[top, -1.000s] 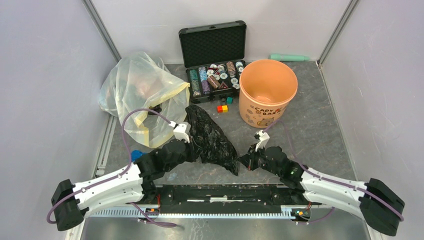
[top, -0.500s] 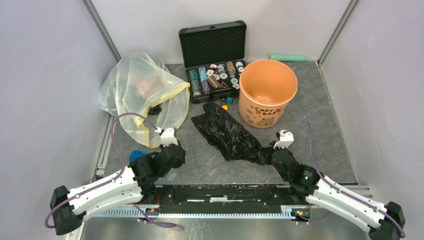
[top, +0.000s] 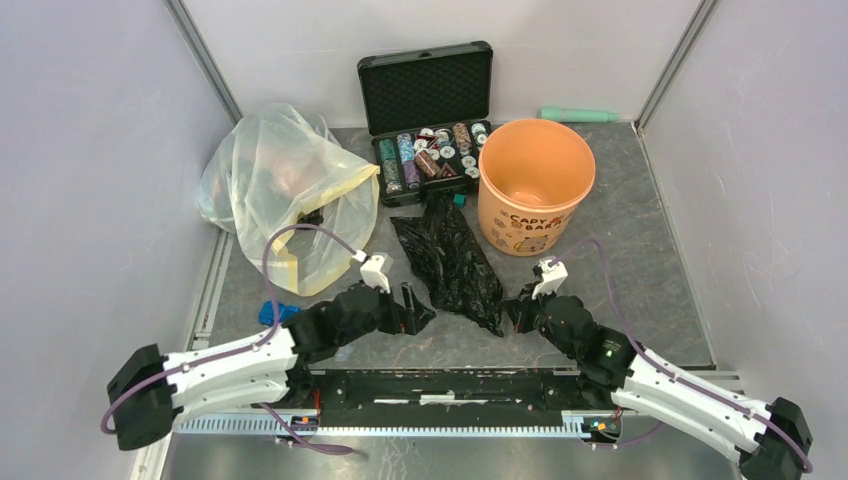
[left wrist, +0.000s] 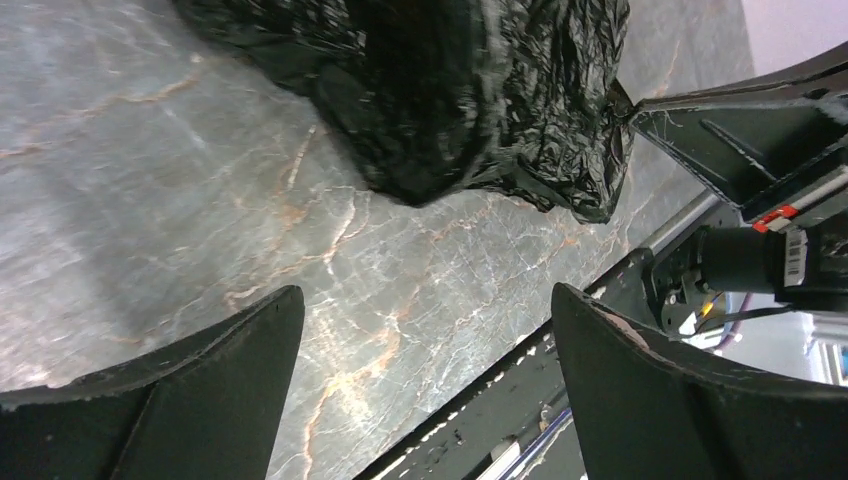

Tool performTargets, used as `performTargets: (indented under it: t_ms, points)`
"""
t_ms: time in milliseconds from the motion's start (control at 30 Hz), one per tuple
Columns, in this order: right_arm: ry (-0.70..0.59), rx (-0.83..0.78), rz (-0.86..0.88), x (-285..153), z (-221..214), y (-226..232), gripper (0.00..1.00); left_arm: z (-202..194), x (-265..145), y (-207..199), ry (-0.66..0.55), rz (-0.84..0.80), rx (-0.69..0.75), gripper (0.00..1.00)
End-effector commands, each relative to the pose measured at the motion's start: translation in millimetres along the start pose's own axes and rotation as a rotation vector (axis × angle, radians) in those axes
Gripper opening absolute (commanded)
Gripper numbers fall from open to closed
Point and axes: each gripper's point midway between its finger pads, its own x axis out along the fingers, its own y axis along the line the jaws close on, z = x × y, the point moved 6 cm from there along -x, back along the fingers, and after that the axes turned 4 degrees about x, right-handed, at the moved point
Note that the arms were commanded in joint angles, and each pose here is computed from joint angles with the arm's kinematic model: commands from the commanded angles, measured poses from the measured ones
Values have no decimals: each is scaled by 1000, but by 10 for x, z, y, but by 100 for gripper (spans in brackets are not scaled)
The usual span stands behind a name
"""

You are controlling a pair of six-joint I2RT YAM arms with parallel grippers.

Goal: Put the trash bags into the trash bin

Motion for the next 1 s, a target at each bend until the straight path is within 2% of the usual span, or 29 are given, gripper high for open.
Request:
performTargets:
  t_ms: [0, 100, 200, 367, 533, 733, 867, 900, 967]
  points:
    - [-29, -28, 199, -20, 186, 321, 0, 244, 127, -423, -43, -111, 41, 100]
    - [-10, -48, 215, -18, 163, 336, 0, 324, 221, -443, -65, -48, 74, 100]
    - [-14, -55, 247, -20, 170, 374, 0, 385, 316, -330, -84, 95, 92, 98]
    - [-13, -55, 257, -27, 159, 377, 0, 411, 426, -124, -99, 306, 110, 84]
    - [-9, -55, 254, -36, 151, 366, 0, 353, 547, -116, -70, 324, 125, 73]
    - [-9, -53, 206, -57, 166, 309, 0, 337, 554, 133, -60, 484, 155, 44]
    - [-39, -33, -22, -110, 238, 42, 0, 369, 443, 510, -24, 620, 121, 16]
    - [-54, -33, -79, -136, 266, -31, 0, 379, 402, 595, -23, 640, 109, 12]
    - [-82, -32, -161, -196, 318, -137, 0, 402, 290, 746, -42, 670, 85, 10]
